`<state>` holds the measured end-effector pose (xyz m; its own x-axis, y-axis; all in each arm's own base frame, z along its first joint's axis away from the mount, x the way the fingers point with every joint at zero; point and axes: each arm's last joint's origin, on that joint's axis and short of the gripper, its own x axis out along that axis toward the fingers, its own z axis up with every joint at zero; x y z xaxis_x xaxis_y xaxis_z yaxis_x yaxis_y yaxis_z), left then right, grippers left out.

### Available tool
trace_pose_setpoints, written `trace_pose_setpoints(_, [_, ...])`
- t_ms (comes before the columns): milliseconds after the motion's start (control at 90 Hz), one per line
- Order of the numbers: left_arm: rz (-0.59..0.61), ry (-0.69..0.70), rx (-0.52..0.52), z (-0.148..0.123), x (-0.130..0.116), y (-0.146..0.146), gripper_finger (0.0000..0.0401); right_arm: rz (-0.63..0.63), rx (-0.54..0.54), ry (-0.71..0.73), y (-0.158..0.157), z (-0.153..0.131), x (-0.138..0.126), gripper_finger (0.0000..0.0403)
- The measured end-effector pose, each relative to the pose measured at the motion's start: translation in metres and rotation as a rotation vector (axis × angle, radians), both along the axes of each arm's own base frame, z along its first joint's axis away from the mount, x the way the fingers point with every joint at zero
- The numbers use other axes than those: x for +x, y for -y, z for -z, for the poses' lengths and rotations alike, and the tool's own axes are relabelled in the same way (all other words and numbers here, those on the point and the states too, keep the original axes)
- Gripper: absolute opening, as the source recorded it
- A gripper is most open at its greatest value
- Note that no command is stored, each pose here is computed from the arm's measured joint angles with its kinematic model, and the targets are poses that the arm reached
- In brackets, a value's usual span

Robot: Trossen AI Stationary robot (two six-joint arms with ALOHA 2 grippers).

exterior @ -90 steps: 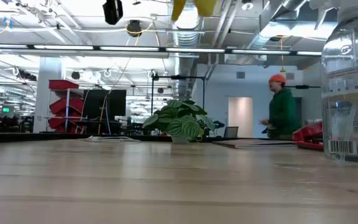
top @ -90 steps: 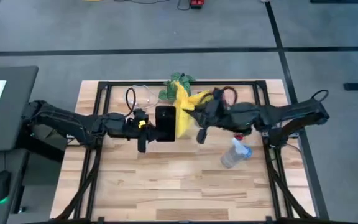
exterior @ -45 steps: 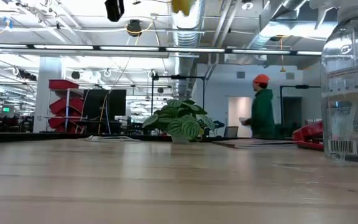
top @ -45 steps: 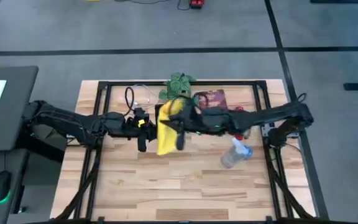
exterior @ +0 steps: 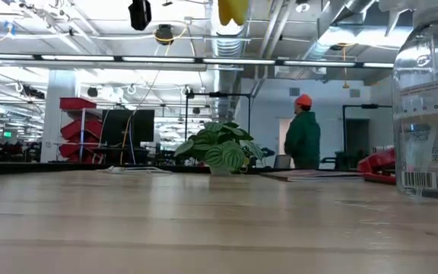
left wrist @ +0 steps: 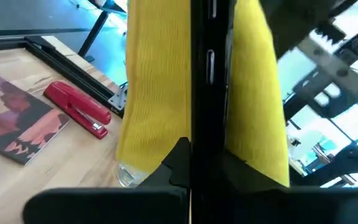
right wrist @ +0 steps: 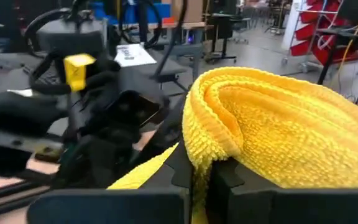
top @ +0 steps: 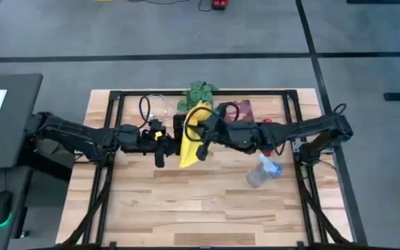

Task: Apply microfiber cloth
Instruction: Wipe the back and front of the cellphone with the yellow microfiber cloth

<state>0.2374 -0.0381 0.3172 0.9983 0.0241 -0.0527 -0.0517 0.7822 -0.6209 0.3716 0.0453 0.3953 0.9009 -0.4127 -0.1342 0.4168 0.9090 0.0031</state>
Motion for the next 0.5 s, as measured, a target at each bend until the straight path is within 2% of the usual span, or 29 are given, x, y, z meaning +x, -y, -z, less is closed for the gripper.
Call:
trace_pose_setpoints(167, [0.007, 0.006, 0.001, -0.001, 0.0, -0.002, 0.0004, -0.132, 0.041, -0.103, -0.01, 0.015, 0.003, 0.0])
trace_pose_setpoints(244, [0.006, 0.004, 0.007, 0.0, 0.0, -0.002, 0.0004, -0.177, 0.05, -0.118, -0.014, 0.026, 0.013, 0.0])
trace_pose_setpoints(400, [-0.008, -0.011, 0.01, 0.001, -0.001, -0.003, 0.0004, -0.169, 0.058, -0.053, -0.012, 0.035, 0.03, 0.0])
trace_pose_setpoints(500, [-0.016, -0.029, 0.01, 0.003, -0.001, -0.003, 0.0004, -0.117, 0.055, -0.023, -0.008, 0.04, 0.037, 0.0])
